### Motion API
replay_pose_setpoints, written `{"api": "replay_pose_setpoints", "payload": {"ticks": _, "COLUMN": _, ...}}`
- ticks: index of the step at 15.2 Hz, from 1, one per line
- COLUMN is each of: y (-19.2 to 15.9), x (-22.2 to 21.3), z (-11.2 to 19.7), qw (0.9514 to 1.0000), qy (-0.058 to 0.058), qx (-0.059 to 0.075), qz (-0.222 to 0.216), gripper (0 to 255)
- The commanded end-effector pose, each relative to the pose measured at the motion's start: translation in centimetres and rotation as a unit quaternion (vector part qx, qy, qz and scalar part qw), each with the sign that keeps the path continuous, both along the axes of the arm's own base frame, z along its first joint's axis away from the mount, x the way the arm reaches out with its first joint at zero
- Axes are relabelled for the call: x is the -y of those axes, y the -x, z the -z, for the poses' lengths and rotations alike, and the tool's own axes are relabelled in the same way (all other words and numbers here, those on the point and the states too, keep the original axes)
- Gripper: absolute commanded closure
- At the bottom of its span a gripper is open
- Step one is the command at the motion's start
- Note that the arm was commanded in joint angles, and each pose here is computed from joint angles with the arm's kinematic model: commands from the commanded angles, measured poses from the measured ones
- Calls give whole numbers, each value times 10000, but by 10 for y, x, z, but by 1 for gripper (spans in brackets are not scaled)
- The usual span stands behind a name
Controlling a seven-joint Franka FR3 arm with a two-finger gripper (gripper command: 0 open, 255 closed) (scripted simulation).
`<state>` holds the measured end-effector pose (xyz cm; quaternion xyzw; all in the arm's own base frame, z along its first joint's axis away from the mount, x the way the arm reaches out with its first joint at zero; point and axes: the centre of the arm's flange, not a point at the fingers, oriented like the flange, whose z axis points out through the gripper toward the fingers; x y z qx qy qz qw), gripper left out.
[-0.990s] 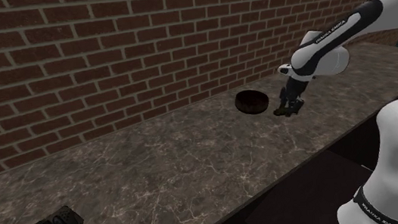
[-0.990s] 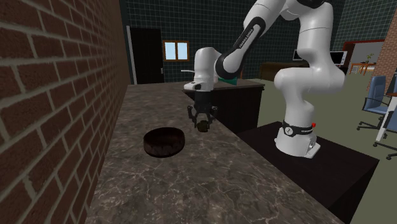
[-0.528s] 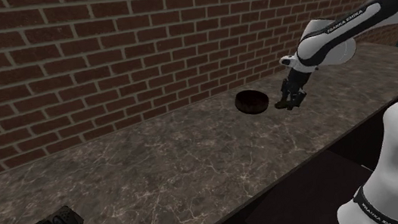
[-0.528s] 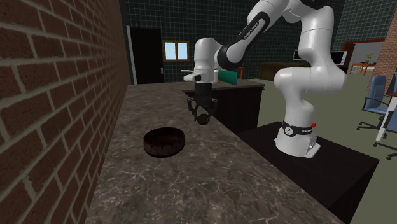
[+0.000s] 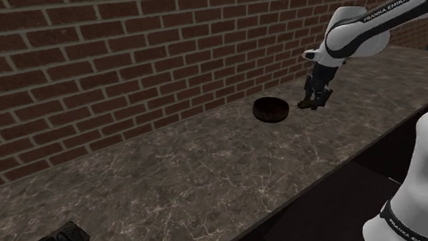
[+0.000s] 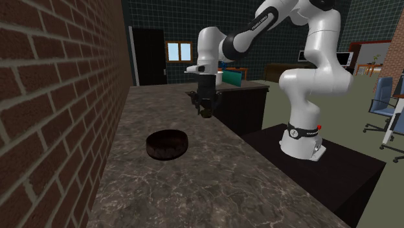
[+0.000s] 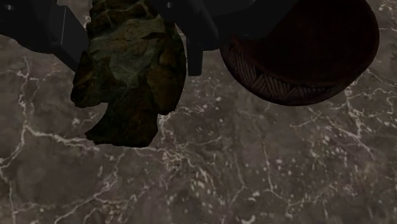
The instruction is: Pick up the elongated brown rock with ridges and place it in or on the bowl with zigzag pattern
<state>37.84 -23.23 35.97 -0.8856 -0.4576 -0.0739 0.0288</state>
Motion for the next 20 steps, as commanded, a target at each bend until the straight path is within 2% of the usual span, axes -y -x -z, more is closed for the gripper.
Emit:
{"api": "replay_pose_setpoints", "payload": {"ticks": 1, "y": -14, "x": 0, "z": -5, "qw": 10000, "qy": 1, "qx": -2, "qz": 0, "gripper": 255}}
{"api": "replay_pose_setpoints", "payload": {"ticks": 14, "y": -188, "x": 4, "z": -11, "qw": 10000, "qy": 1, "qx": -2, "qz": 1, "gripper": 255}}
{"api": "replay_pose_setpoints", "payload": {"ticks": 20, "y": -188, "x": 4, "z": 21, "qw": 10000, "qy": 1, "qx": -2, "qz": 0, "gripper": 255}}
